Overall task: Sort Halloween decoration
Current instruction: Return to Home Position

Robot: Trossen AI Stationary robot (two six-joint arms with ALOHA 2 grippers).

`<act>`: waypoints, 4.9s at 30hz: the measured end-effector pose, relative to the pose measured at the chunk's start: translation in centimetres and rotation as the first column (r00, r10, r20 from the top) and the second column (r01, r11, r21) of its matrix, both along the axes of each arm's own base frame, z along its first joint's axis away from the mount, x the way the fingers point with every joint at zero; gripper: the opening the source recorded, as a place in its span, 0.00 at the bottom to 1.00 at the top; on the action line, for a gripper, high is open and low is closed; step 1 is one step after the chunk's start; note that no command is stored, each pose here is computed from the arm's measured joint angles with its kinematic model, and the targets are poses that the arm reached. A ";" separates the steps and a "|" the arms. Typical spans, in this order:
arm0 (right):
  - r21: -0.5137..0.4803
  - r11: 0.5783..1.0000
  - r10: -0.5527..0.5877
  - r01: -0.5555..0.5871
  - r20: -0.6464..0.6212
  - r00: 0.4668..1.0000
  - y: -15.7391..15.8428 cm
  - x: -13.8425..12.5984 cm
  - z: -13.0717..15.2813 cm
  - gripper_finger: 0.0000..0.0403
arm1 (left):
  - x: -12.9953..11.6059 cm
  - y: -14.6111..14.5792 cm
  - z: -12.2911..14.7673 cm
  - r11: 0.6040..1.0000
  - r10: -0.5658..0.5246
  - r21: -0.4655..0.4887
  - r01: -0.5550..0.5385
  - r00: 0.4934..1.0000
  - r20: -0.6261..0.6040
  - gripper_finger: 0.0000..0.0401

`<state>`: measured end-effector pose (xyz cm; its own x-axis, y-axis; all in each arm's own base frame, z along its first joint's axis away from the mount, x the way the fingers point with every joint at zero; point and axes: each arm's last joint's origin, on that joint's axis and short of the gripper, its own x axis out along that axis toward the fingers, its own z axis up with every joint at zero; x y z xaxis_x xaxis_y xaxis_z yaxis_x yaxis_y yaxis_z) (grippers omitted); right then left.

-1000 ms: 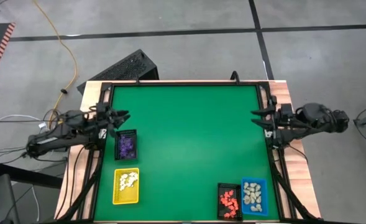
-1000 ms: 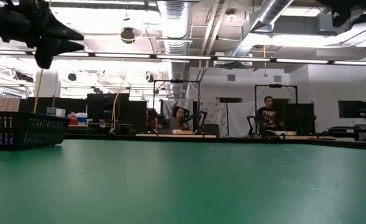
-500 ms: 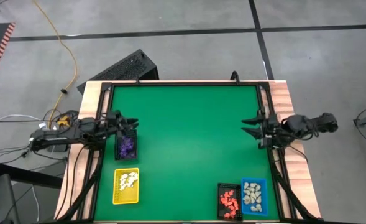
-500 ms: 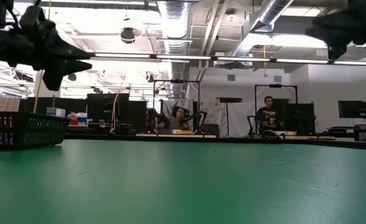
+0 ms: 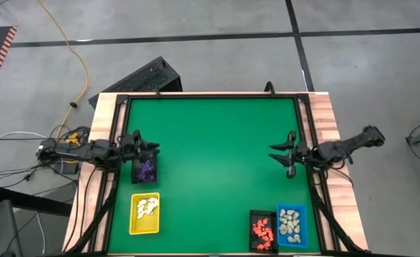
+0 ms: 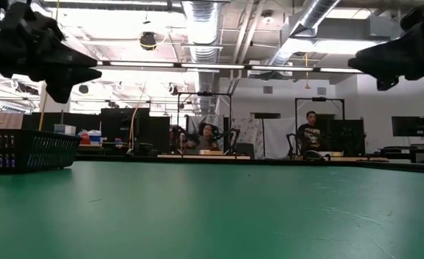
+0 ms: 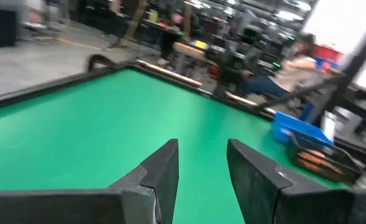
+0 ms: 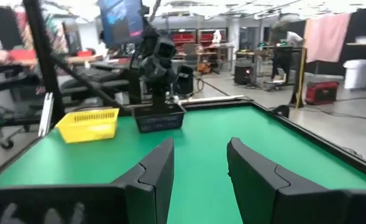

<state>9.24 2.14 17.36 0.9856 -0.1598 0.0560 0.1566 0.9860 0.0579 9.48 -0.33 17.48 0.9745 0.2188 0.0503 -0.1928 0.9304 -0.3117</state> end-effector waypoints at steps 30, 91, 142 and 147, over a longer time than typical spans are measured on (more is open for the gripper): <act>-0.081 0.996 -0.054 0.047 -0.087 0.995 -0.5 0.6 -0.7 0.41 | 0.2 0.6 -0.4 0.975 -0.211 0.051 0.214 0.976 -0.051 0.31; -0.070 0.995 0.077 -0.073 0.054 0.996 -2.2 0.1 1.4 0.41 | 0.2 0.5 -0.4 0.960 -0.246 0.121 0.251 0.968 -0.057 0.31; -0.232 0.972 -0.053 0.042 -0.039 0.998 -2.5 0.4 -0.3 0.41 | 0.2 0.6 -0.5 0.973 -0.188 0.125 0.196 0.980 -0.070 0.31; -0.232 0.972 -0.053 0.042 -0.040 0.998 -2.5 0.4 -0.3 0.41 | 0.2 0.6 -0.5 0.973 -0.188 0.125 0.196 0.980 -0.070 0.31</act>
